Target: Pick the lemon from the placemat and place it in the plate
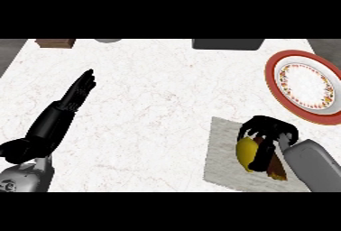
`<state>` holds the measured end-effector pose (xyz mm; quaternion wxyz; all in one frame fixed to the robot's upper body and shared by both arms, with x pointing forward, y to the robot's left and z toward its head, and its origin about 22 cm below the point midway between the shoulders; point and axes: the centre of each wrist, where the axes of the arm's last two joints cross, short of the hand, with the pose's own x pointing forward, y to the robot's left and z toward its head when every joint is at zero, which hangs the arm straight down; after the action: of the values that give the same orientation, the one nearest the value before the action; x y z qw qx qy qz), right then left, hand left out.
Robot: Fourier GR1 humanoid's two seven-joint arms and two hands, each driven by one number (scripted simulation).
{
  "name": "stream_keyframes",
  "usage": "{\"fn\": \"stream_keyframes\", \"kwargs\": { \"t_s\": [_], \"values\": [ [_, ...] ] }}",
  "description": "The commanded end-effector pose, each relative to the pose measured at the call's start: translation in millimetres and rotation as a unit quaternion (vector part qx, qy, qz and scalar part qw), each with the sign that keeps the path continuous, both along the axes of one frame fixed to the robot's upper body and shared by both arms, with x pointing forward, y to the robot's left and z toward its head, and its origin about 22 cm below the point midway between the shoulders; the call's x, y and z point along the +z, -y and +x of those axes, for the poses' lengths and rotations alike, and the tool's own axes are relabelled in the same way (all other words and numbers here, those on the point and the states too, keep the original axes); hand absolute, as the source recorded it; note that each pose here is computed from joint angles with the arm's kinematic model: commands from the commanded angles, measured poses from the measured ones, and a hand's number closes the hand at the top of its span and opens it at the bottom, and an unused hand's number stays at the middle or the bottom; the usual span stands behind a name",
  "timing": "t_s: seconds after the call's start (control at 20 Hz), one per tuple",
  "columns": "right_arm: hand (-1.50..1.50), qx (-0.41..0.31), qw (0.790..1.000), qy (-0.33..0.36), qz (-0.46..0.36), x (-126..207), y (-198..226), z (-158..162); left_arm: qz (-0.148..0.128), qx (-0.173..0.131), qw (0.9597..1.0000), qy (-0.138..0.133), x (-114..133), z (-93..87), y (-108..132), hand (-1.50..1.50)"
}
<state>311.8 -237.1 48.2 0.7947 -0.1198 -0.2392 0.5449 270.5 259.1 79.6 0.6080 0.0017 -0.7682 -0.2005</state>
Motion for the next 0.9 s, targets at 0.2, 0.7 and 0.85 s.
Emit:
{"fn": "stream_keyframes", "kwargs": {
  "t_s": [0.2, 0.7, 0.85],
  "values": [
    [1.50, -0.344, 0.907, 0.108, -0.216, 50.0, 81.5, 52.4, 0.006, -0.025, 0.9994, 0.023, 9.6, 4.4, 7.4, 0.00],
    [1.50, -0.532, 0.729, 0.230, -0.364, 135.4, 122.7, 91.7, 0.008, -0.096, 0.9942, 0.048, 23.7, 11.9, 38.0, 0.00],
    [1.50, -0.560, 0.688, 0.257, -0.384, 151.4, 122.4, 100.5, 0.008, -0.109, 0.9926, 0.052, 25.7, 14.7, 43.2, 0.00]
  ]
}}
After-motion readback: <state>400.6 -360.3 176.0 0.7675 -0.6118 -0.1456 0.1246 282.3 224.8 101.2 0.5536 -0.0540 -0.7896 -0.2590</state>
